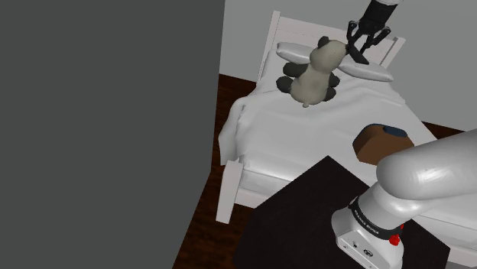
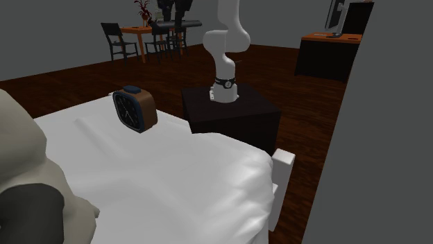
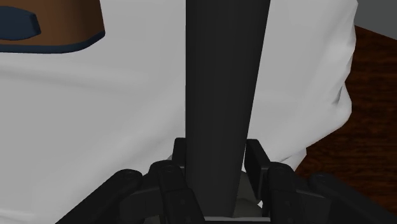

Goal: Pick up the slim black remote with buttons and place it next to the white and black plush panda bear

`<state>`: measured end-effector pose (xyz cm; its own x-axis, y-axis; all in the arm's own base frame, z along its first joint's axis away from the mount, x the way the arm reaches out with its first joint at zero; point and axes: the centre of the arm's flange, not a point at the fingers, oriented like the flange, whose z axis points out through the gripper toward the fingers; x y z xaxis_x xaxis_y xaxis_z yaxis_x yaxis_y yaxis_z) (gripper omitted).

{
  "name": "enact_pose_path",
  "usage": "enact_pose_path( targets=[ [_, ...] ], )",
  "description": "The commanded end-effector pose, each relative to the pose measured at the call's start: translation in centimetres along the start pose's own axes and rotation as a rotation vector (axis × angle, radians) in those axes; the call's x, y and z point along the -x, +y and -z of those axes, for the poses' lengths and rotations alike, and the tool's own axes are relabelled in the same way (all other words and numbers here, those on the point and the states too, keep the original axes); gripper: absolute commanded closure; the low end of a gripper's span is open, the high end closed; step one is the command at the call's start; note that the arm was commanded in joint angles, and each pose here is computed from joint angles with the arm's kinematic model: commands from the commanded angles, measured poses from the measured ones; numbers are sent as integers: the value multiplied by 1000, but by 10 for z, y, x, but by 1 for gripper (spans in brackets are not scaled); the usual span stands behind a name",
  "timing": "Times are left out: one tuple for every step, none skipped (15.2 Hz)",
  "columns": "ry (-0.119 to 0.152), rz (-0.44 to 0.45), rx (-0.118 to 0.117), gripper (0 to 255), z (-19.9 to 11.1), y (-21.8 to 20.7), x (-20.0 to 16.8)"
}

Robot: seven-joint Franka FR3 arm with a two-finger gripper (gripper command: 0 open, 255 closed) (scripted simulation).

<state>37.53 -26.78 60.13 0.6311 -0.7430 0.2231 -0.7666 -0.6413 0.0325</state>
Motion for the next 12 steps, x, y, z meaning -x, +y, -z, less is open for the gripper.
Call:
enact_pose_path(
  targets=[
    [0,0,0,255,10,0,-2],
    [0,0,0,255,15,0,-3],
    [0,0,0,255,19,1,-4],
    [0,0,0,255,17,-7,-15],
    [0,0,0,255,15,-14,-26],
    [0,0,0,255,13,-21,-36],
    [0,0,0,255,10,-28,-47],
    [0,0,0,255,8,-35,-58],
    [0,0,0,255,6,-43,-69],
    [0,0,0,255,4,-50,-80],
    [0,0,0,255,2,-57,-91],
    [0,0,0,255,-1,-64,-101]
  ],
)
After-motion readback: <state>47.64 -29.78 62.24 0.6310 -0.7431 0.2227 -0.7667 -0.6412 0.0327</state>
